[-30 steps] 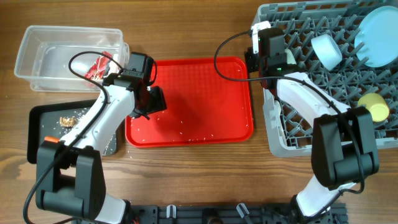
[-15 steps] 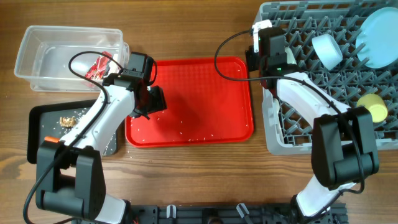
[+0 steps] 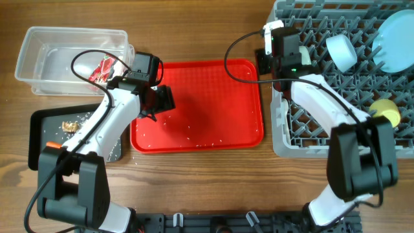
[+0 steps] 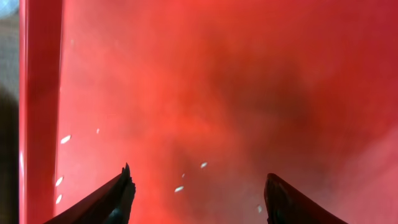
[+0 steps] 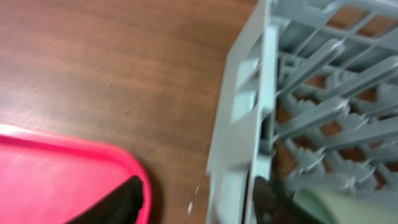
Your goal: Sort waste into correct bins and load items into the dishwasher rack
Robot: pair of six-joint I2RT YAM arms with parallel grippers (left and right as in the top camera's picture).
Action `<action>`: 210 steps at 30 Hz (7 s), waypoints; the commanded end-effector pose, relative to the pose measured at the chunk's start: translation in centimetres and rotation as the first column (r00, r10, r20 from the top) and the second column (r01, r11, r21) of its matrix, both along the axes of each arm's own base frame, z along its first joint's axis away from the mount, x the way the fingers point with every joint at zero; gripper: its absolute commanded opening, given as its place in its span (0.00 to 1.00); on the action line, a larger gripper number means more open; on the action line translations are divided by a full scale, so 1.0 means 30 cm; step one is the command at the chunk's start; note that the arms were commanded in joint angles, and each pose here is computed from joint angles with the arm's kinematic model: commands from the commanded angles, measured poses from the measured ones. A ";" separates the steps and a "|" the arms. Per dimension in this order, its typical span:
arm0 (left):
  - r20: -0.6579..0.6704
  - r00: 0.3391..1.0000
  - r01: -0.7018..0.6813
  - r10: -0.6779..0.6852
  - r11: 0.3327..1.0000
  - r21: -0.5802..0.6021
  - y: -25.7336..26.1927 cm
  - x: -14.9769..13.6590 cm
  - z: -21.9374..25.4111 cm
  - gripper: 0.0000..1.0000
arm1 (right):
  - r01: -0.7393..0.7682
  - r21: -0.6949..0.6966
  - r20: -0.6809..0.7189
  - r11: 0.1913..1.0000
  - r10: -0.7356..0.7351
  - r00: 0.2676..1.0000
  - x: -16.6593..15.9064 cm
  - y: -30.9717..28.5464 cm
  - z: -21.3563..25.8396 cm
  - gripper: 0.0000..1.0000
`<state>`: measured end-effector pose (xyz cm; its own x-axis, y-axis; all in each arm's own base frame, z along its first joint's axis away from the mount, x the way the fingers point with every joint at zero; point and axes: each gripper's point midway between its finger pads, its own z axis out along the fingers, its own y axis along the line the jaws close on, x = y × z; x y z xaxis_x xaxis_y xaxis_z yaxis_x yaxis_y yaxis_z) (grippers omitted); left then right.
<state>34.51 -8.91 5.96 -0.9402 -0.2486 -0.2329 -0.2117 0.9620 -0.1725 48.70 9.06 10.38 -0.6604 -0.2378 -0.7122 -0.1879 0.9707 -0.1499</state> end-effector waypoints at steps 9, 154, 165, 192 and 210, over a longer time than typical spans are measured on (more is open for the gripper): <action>0.226 0.970 0.089 -0.087 0.996 0.001 -0.027 0.202 0.322 1.00 | 0.036 0.238 0.043 0.971 -0.047 0.998 -0.244 -0.093 0.445 1.00; 0.828 0.541 -0.207 0.147 0.978 -0.038 0.334 -0.449 0.403 1.00 | -0.040 0.188 0.672 0.981 -0.099 0.734 -0.802 -0.253 0.239 1.00; 0.952 0.283 -0.188 0.121 0.980 -0.069 0.333 -0.340 0.401 1.00 | -0.040 0.188 0.672 0.981 -0.099 0.734 -0.802 -0.253 0.239 1.00; 0.943 0.333 -0.090 -0.022 0.994 0.055 0.279 -0.330 0.327 1.00 | -0.040 0.188 0.672 0.981 -0.099 0.734 -0.802 -0.253 0.239 1.00; 0.943 0.333 -0.090 -0.022 0.994 0.055 0.279 -0.330 0.327 1.00 | -0.040 0.188 0.672 0.981 -0.099 0.734 -0.802 -0.253 0.239 1.00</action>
